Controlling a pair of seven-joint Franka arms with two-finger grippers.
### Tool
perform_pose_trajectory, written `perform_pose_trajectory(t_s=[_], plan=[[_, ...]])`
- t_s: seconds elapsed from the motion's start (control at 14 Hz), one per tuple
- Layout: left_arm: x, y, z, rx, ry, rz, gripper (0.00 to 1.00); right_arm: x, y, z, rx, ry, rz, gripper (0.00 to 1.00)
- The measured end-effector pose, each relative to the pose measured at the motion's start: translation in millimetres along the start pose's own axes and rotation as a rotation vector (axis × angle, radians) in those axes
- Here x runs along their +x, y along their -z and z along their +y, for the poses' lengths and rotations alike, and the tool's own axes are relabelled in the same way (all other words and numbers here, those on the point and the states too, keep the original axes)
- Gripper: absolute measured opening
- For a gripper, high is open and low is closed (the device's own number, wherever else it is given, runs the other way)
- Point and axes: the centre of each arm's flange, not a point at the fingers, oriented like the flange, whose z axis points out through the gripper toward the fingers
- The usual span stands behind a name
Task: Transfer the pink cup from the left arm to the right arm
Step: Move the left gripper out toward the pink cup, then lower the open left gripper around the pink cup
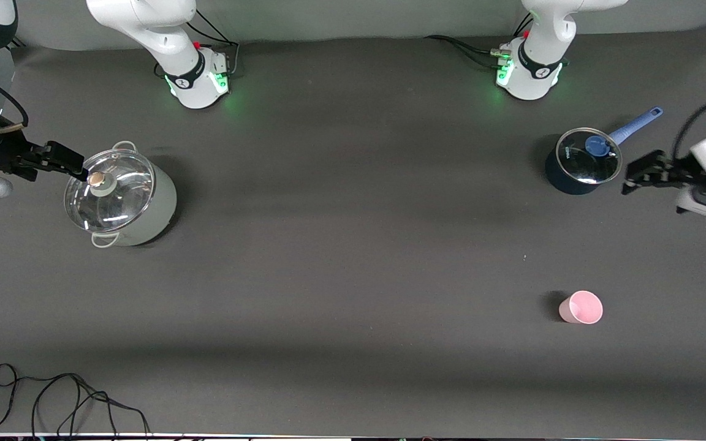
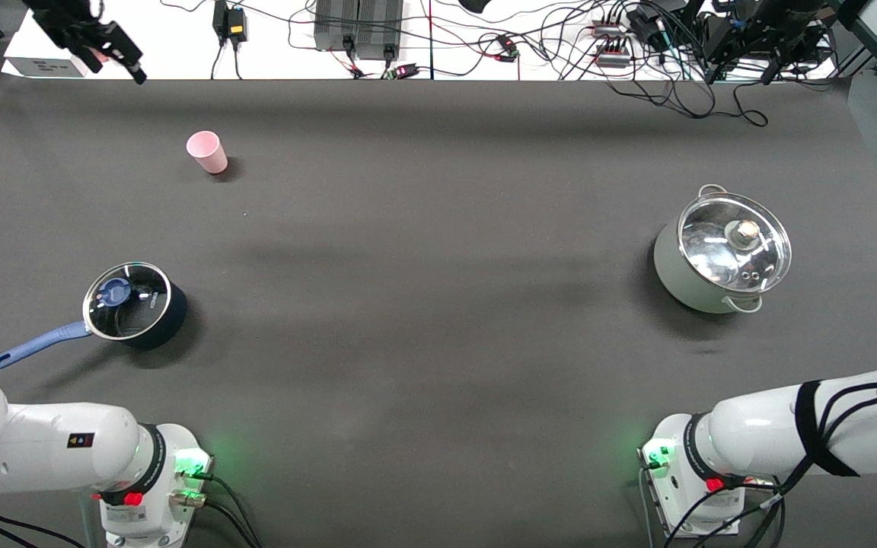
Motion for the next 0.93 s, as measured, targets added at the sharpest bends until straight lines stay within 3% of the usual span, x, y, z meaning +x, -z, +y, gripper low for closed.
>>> perform_pose_trajectory(t_s=[0.21,0.5,0.71,0.93], plan=[[-29,-27,-91,-0.155,-0.136,0.095,1.00,0,-1,0,0.000,0.000,-0.002,1.00],[-41,-89,-159,-0.314,-0.360,0.280,1.00,0,-1,0,0.000,0.000,-0.003,1.00],[-50,-161,-207,-0.407,-0.480,0.474,1.00,1,-1,0,0.000,0.000,-0.004,1.00],[-66,-243,-249,-0.427,-0.568,0.687,1.00,1,-2,0,0.000,0.000,-0.005,1.00]])
